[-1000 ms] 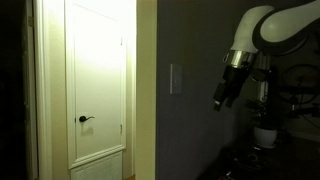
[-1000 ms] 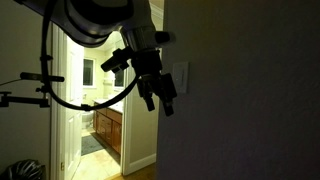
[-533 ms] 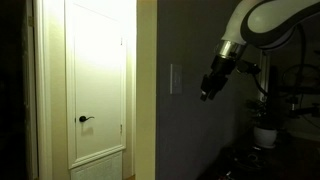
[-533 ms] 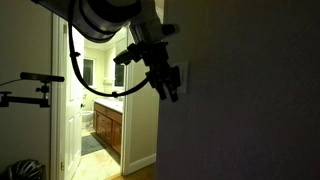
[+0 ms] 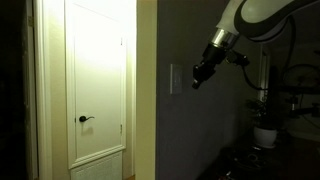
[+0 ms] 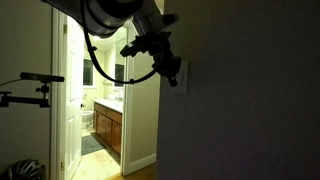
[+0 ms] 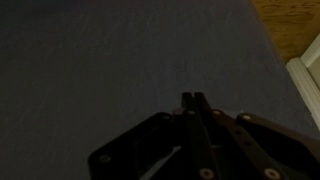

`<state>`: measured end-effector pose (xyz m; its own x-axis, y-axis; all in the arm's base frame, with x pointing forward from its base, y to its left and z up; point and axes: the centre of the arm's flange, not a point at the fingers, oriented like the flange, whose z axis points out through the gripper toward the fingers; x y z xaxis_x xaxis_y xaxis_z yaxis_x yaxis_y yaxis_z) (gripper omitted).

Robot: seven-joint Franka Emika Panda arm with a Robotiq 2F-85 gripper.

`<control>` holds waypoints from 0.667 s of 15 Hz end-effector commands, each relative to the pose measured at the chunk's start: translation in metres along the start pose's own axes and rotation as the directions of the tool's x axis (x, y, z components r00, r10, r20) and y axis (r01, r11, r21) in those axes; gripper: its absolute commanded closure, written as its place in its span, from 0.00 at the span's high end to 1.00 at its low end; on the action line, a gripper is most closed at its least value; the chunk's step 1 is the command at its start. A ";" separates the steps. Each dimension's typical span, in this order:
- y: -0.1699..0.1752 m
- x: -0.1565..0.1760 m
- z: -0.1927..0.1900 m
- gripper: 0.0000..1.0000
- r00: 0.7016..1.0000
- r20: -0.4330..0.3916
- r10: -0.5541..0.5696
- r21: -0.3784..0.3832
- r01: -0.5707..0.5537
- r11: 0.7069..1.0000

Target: Turn on the light switch

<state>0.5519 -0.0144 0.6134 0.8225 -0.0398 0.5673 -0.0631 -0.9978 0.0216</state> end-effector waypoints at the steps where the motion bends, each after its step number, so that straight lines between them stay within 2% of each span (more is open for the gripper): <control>1: -0.008 0.019 -0.003 0.03 0.998 -0.069 0.013 0.011 -0.013 1.000; 4: -0.009 0.029 -0.005 0.07 0.995 -0.101 0.023 0.021 -0.021 1.000; 10: -0.008 0.048 0.003 0.06 0.989 -0.134 0.056 0.038 -0.052 0.998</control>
<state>0.5785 -0.0089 0.6346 0.7570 -0.0539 0.6512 -0.0678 -0.9977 -0.0037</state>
